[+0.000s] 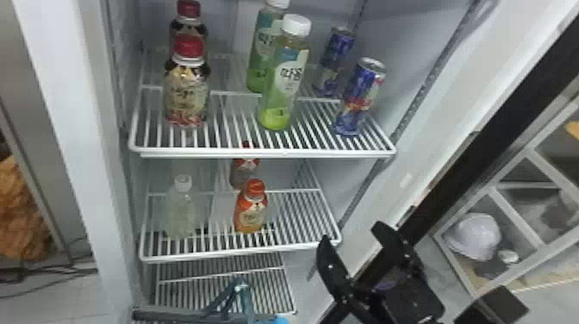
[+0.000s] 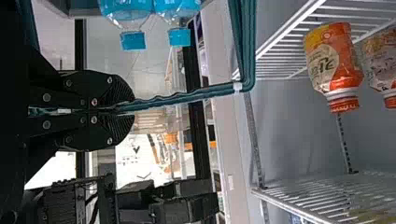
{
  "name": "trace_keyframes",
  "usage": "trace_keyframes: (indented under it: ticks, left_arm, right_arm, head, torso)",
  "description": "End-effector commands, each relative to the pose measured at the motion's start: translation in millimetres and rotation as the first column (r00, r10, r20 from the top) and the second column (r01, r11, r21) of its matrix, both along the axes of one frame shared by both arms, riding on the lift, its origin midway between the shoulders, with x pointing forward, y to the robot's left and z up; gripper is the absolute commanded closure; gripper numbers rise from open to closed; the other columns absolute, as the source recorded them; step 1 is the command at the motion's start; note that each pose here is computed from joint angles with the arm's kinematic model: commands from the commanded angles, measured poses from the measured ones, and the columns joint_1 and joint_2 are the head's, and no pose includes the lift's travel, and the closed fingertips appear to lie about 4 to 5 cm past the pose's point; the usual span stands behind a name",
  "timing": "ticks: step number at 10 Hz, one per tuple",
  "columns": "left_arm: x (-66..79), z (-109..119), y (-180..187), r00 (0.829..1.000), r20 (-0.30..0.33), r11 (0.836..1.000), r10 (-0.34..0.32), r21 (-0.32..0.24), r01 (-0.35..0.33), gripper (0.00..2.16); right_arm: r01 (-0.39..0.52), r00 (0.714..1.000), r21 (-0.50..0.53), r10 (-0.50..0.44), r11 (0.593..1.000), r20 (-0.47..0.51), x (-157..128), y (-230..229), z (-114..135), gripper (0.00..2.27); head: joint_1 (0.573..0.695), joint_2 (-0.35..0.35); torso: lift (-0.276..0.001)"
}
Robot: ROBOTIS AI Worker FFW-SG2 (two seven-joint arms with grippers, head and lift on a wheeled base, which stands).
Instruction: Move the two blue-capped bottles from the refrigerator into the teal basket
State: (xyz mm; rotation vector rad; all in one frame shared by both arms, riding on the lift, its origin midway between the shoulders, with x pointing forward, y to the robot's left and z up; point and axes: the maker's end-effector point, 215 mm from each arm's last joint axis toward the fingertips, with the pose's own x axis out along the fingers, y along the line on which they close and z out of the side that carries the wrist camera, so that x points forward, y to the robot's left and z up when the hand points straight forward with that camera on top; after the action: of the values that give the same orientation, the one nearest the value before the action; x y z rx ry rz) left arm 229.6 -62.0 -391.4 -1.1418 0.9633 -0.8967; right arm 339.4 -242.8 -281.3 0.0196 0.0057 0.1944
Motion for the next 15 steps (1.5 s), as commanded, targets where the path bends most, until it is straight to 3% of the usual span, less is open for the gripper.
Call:
trace_keyframes:
  ticks: [1,3,7,15]
  left_arm:
    - [0.3,-0.1,-0.4,1.0,0.0,1.0,0.0,0.001,0.0,1.11]
    - [1.3,1.0,-1.5,1.0,0.005,1.0,-0.002,0.001,0.002,1.11]
    - [2.1,2.4,-3.4,1.0,0.011,1.0,-0.008,0.002,0.008,1.11]
    - [0.2,2.5,-4.7,1.0,0.007,1.0,-0.01,-0.001,0.01,1.11]
  right_arm:
    - [0.03,0.999,-0.006,-0.029,1.0,0.045,1.3,-7.1,4.8,0.1]
    - [0.081,0.988,-0.003,-0.08,0.997,0.132,6.5,-19.4,8.1,0.09]
    - [0.134,0.982,-0.006,-0.132,0.991,0.134,16.3,-31.8,-20.1,0.09]
    - [0.146,0.981,0.001,-0.145,0.989,0.129,14.7,-35.6,-25.4,0.09]
  head:
    - [0.695,-0.35]
    - [0.695,-0.35]
    - [0.695,-0.35]
    - [0.695,-0.35]
  torso:
    - [-0.136]
    - [-0.136]
    - [-0.136]
    - [-0.136]
